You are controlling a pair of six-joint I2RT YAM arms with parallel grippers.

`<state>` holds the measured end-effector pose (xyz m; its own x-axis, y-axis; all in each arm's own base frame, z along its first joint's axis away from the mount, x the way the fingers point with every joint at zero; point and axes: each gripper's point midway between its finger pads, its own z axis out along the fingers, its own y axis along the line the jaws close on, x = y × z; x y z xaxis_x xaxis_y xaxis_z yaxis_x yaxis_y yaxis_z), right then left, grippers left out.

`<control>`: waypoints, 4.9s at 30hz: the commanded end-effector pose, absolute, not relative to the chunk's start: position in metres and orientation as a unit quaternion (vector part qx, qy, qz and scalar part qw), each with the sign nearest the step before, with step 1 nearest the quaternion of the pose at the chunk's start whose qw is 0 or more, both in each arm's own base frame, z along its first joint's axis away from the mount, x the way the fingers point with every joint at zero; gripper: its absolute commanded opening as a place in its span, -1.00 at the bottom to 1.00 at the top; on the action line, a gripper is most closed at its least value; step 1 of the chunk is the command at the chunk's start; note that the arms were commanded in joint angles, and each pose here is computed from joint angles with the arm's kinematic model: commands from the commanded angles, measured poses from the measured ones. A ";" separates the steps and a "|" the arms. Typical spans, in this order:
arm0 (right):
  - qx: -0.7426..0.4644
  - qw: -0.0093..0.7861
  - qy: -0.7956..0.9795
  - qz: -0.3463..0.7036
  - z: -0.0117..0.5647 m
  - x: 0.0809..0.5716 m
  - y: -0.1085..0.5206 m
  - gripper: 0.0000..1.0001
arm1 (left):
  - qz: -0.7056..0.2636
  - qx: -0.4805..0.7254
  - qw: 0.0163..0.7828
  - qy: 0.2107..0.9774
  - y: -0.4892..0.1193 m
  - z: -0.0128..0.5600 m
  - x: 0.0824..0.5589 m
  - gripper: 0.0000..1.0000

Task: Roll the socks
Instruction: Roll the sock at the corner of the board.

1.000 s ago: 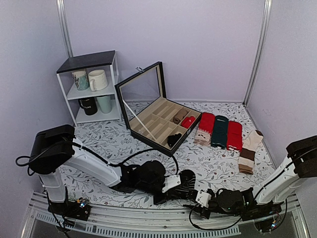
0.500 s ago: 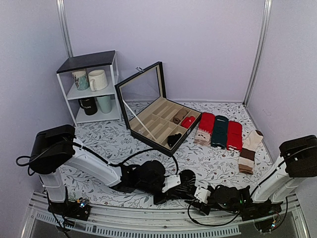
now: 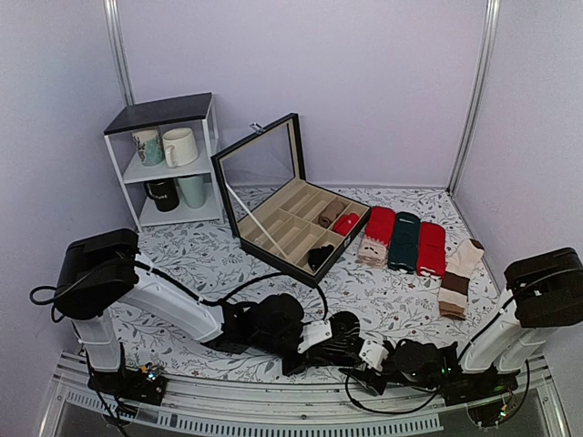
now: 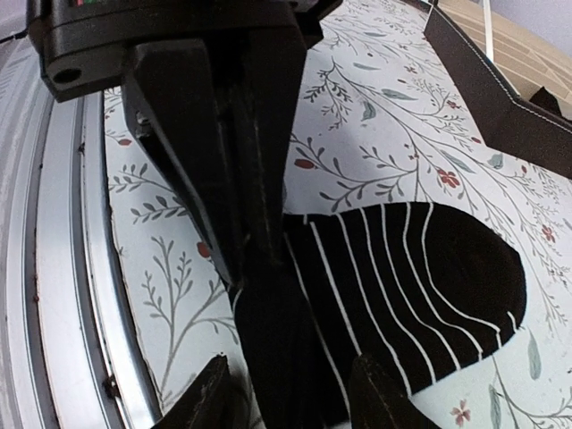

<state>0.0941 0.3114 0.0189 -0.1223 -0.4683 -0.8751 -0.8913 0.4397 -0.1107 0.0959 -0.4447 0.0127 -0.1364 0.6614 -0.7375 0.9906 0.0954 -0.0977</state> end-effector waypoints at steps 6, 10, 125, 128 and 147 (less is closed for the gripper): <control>-0.485 0.484 0.667 0.294 0.059 0.079 0.303 -0.03 | -0.182 0.619 0.095 0.758 -0.349 -0.087 0.071 -1.00; -0.503 0.491 0.645 0.301 0.064 0.074 0.304 -0.02 | -0.184 0.619 0.093 0.758 -0.349 -0.088 0.070 -1.00; -0.339 0.097 0.854 0.383 -0.041 0.046 0.289 -0.73 | -0.111 0.738 0.326 0.580 -0.408 -0.021 0.087 -1.00; -0.343 0.119 0.844 0.396 -0.027 0.051 0.293 -0.66 | -0.127 0.730 0.289 0.606 -0.401 -0.028 0.081 -1.00; -0.419 0.424 0.693 0.406 0.078 0.078 0.294 -0.20 | -0.185 0.635 0.068 0.747 -0.354 -0.079 0.049 -1.00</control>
